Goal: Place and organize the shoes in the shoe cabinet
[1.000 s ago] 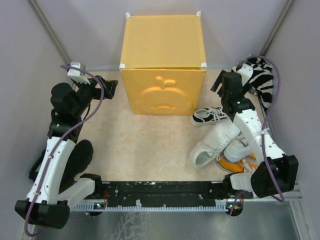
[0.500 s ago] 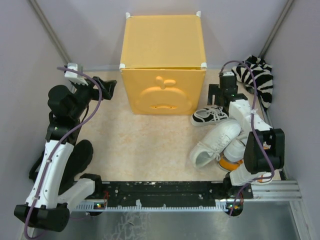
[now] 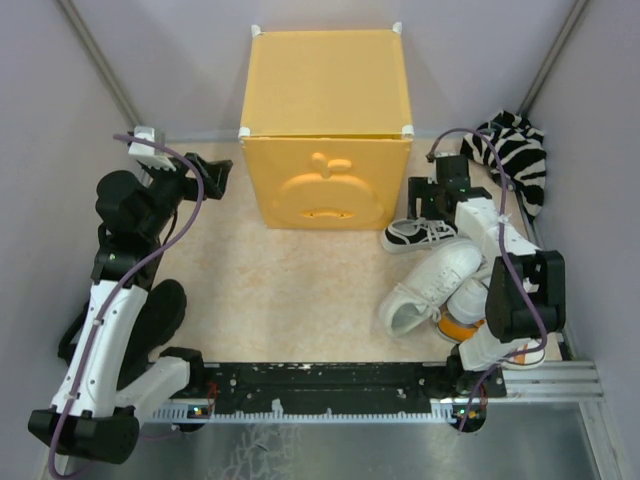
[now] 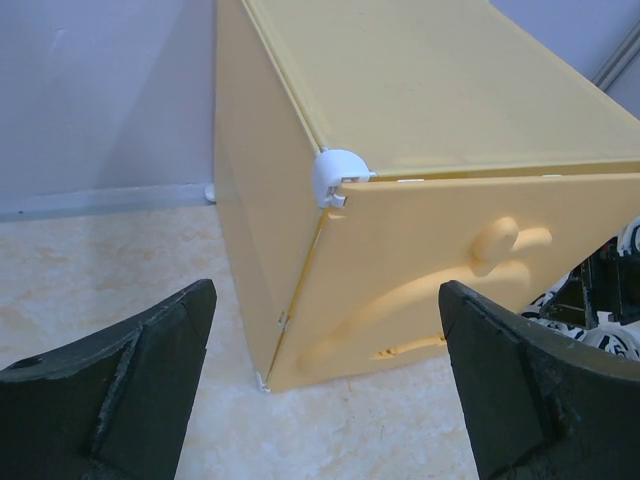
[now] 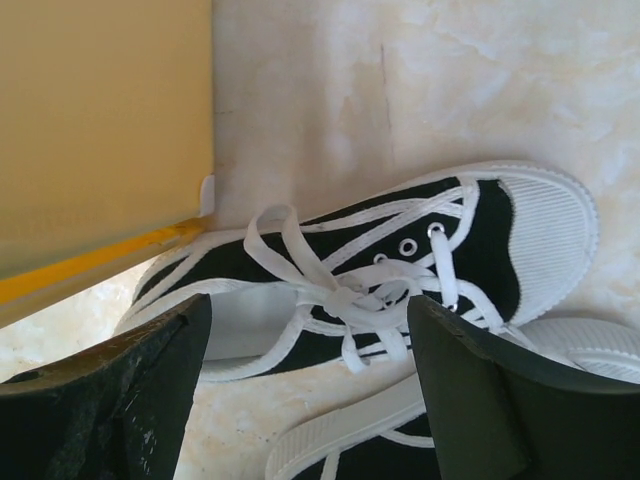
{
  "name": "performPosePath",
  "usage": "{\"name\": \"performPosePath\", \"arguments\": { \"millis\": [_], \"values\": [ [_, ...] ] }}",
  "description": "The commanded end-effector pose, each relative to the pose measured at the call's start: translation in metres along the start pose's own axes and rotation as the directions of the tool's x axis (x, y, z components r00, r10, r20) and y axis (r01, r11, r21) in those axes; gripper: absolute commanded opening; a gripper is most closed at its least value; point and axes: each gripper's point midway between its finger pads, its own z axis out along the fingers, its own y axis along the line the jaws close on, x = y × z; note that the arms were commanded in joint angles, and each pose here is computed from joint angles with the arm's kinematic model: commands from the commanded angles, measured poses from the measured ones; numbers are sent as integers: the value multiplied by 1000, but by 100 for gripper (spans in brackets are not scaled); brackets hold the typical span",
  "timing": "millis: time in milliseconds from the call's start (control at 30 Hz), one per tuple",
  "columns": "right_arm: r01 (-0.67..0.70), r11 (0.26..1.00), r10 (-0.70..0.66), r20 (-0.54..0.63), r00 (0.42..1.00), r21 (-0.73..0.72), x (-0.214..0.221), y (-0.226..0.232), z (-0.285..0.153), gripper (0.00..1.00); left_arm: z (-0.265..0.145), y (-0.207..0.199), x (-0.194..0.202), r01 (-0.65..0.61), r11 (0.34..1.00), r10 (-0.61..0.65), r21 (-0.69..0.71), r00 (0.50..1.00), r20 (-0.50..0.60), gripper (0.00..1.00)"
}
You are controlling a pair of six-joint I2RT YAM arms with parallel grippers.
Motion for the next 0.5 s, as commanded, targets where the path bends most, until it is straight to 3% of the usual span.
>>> {"name": "performPosePath", "arguments": {
  "millis": [0, 300, 467],
  "values": [
    [-3, 997, 4, 15, 1000, -81, -7, 16, 7, 79, -2, -1, -1, -6, 1000, 6, -2, 1000, 17, 98],
    [-11, 998, 11, 7, 1000, 66, -9, -9, 19, 79, -3, 0, 0, -15, 1000, 15, -1, 1000, 13, 98],
    [8, 997, 0, -108, 994, 72, 16, -10, 40, 72, -7, 2, 0, -27, 999, 28, -18, 999, 16, 99]
  ]
}}
